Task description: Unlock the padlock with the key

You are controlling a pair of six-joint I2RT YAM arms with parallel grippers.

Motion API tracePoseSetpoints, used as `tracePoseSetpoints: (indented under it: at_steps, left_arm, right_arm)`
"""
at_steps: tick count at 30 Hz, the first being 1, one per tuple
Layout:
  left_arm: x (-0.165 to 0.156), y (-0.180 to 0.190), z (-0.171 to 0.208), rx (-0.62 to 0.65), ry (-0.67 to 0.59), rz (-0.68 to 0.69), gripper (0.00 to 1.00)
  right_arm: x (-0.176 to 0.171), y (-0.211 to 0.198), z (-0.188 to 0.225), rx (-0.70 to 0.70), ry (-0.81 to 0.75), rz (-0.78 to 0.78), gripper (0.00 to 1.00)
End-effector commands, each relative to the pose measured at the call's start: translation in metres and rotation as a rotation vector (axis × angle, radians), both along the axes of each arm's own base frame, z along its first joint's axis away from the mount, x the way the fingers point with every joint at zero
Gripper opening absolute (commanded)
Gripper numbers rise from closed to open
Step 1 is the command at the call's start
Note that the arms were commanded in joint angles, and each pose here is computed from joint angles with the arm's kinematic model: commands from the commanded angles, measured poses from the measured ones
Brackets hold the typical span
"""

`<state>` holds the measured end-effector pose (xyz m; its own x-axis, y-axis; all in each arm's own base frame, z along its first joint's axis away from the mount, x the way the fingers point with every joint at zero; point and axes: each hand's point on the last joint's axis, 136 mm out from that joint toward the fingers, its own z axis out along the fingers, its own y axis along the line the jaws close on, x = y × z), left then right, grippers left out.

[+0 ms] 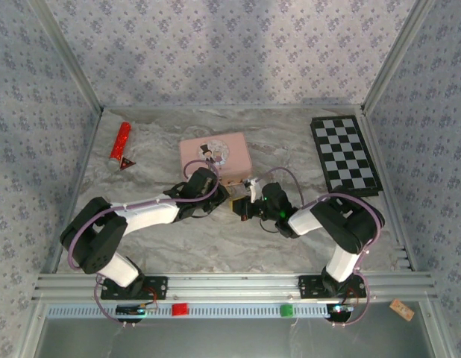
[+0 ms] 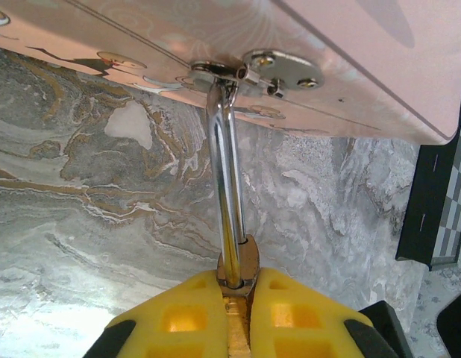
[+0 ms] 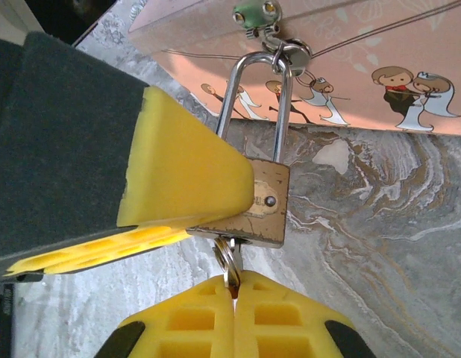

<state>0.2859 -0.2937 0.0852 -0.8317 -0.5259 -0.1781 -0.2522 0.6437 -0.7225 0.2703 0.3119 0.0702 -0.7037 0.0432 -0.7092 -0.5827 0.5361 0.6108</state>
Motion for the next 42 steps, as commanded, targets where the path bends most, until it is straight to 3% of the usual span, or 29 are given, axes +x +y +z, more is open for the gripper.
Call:
tracePoseSetpoints:
  at_steps: [1, 10, 17, 28, 35, 42]
  left_arm:
    - [0.001, -0.028, 0.04, -0.139, -0.082, -0.076, 0.0]
    - [0.0, -0.022, 0.027, -0.121, -0.066, -0.063, 0.0]
    - [0.0, -0.019, 0.022, -0.118, -0.068, -0.068, 0.0]
    - [0.001, -0.017, 0.023, -0.126, -0.087, -0.068, 0.28]
    - [0.003, -0.007, 0.032, -0.097, -0.131, -0.057, 0.51]
    - [0.005, 0.0, 0.023, -0.059, -0.104, -0.037, 0.56]
  right_arm:
    - [0.01, 0.001, 0.012, 0.094, 0.03, -0.048, 0.0]
    - [0.012, -0.004, 0.006, 0.208, 0.136, -0.085, 0.0]
    - [0.011, -0.006, 0.002, 0.187, 0.132, -0.093, 0.0]
    - [0.005, -0.012, -0.008, 0.114, 0.125, -0.092, 0.0]
    - [0.004, -0.013, -0.01, 0.106, 0.125, -0.093, 0.0]
    - [0.002, -0.009, -0.01, 0.099, 0.119, -0.081, 0.0]
